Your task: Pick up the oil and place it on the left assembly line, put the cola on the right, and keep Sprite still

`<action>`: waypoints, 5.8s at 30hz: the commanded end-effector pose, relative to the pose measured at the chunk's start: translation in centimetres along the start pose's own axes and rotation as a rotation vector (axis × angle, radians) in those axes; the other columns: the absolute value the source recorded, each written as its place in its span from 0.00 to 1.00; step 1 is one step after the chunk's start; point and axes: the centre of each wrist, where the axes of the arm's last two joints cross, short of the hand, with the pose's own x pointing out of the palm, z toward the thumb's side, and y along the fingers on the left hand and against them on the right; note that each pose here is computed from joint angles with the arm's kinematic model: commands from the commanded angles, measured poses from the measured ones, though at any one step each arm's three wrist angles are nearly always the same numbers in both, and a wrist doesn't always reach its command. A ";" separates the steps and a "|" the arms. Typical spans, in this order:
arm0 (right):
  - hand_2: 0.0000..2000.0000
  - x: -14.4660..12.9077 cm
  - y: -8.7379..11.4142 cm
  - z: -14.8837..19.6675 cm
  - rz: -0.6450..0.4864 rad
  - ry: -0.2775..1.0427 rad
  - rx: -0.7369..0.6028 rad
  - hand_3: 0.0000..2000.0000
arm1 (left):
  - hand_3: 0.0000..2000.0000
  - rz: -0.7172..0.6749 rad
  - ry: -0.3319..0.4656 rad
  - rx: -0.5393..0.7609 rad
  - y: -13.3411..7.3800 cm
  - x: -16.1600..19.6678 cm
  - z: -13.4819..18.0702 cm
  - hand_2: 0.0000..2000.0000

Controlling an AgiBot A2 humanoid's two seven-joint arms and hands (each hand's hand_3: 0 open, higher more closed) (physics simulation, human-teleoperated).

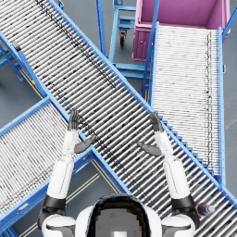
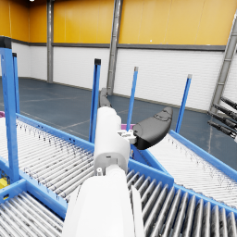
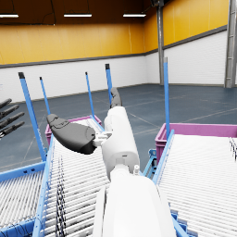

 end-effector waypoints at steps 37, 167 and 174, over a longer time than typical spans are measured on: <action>0.00 0.0 0.0 0.0 0.000 0.000 0.000 0.00 | 0.00 0.000 0.000 0.000 0.0 0.0 0.0 0.00; 0.00 -2.9 -0.3 9.1 -0.394 0.383 -0.480 0.00 | 0.00 0.225 0.389 0.537 0.5 -3.7 10.0 0.00; 0.00 -3.0 -0.4 8.9 -0.398 0.379 -0.476 0.00 | 0.00 0.227 0.382 0.528 0.2 -3.6 9.7 0.00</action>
